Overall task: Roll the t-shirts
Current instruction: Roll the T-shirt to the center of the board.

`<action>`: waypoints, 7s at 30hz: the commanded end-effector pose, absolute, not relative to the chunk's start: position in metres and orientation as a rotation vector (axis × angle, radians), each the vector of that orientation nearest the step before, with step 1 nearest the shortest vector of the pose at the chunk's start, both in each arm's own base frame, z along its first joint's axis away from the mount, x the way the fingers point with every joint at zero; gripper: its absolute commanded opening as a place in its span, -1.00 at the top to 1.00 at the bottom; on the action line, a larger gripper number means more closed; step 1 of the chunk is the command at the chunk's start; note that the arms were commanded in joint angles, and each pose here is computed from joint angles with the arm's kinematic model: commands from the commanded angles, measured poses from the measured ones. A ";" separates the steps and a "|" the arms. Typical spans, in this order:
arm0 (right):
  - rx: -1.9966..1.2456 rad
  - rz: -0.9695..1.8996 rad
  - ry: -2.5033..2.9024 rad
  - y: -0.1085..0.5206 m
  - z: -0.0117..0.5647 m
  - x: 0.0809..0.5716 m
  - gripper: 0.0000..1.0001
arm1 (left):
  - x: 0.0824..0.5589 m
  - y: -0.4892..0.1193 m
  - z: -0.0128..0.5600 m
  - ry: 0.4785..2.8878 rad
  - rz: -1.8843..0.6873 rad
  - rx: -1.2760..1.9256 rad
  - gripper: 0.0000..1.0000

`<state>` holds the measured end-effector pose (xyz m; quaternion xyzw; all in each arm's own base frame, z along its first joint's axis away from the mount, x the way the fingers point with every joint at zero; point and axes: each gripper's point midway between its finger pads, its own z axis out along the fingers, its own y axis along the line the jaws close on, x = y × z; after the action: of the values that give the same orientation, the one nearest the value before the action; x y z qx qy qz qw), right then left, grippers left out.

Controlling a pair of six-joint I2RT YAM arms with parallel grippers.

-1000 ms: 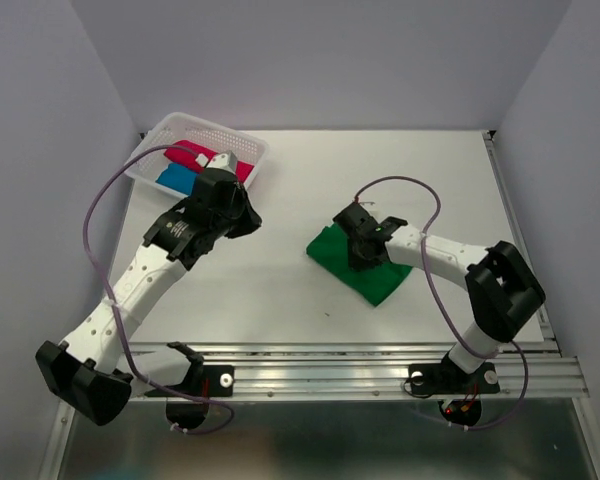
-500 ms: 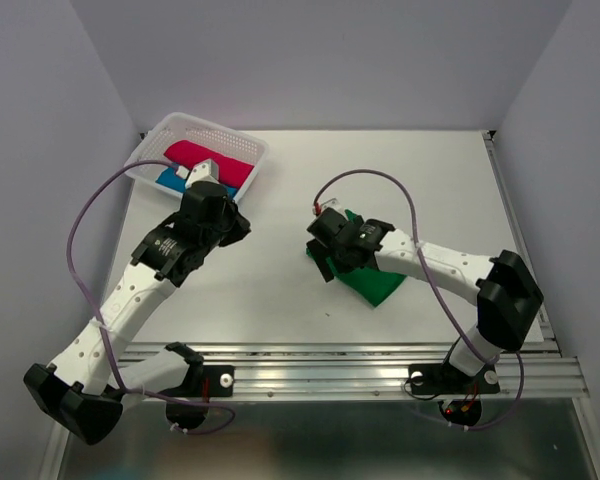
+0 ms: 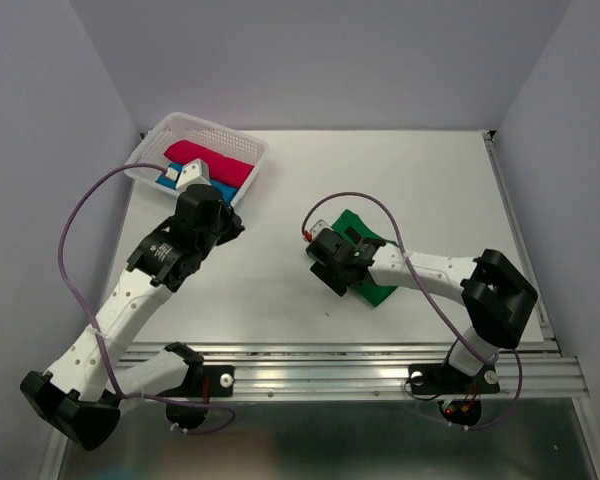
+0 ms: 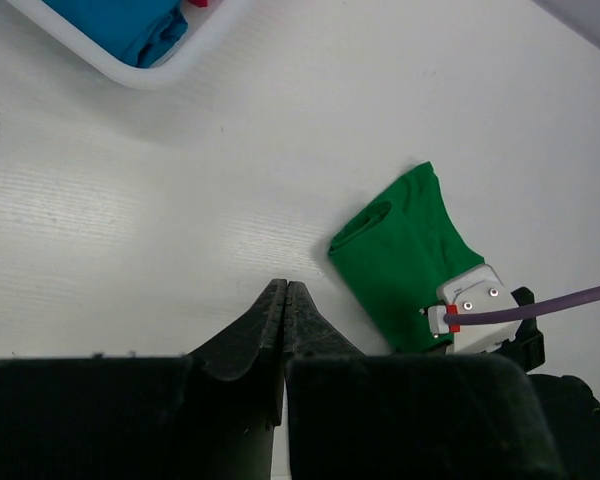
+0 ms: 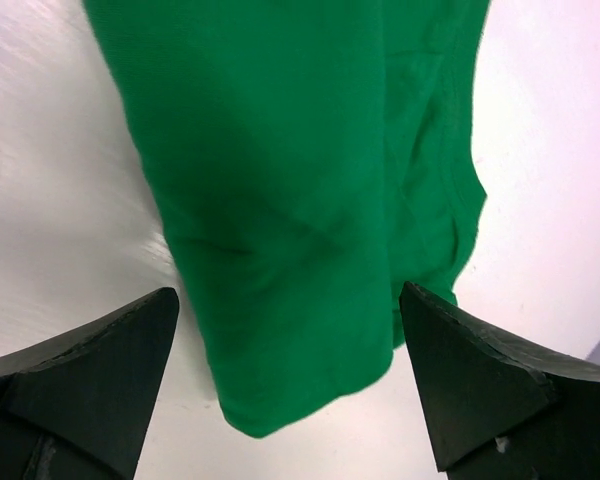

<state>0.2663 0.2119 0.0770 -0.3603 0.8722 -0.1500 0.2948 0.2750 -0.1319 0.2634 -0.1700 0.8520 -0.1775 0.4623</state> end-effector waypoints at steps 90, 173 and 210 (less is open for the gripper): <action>-0.017 1.538 2.578 0.324 0.085 0.221 0.99 | 0.276 -0.181 0.197 2.339 -0.542 -0.152 0.78; -0.166 1.257 2.679 0.227 0.086 0.189 -0.60 | 0.328 -0.338 0.079 2.561 -0.643 0.238 1.00; -0.107 1.467 2.722 0.260 0.063 0.171 0.99 | 0.324 -0.330 0.067 2.576 -0.619 0.237 1.00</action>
<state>0.1788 0.2523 0.0643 -0.0380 0.8950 0.4430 0.0347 0.3205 -0.3281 0.0625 0.0770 0.9451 -0.2231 0.2262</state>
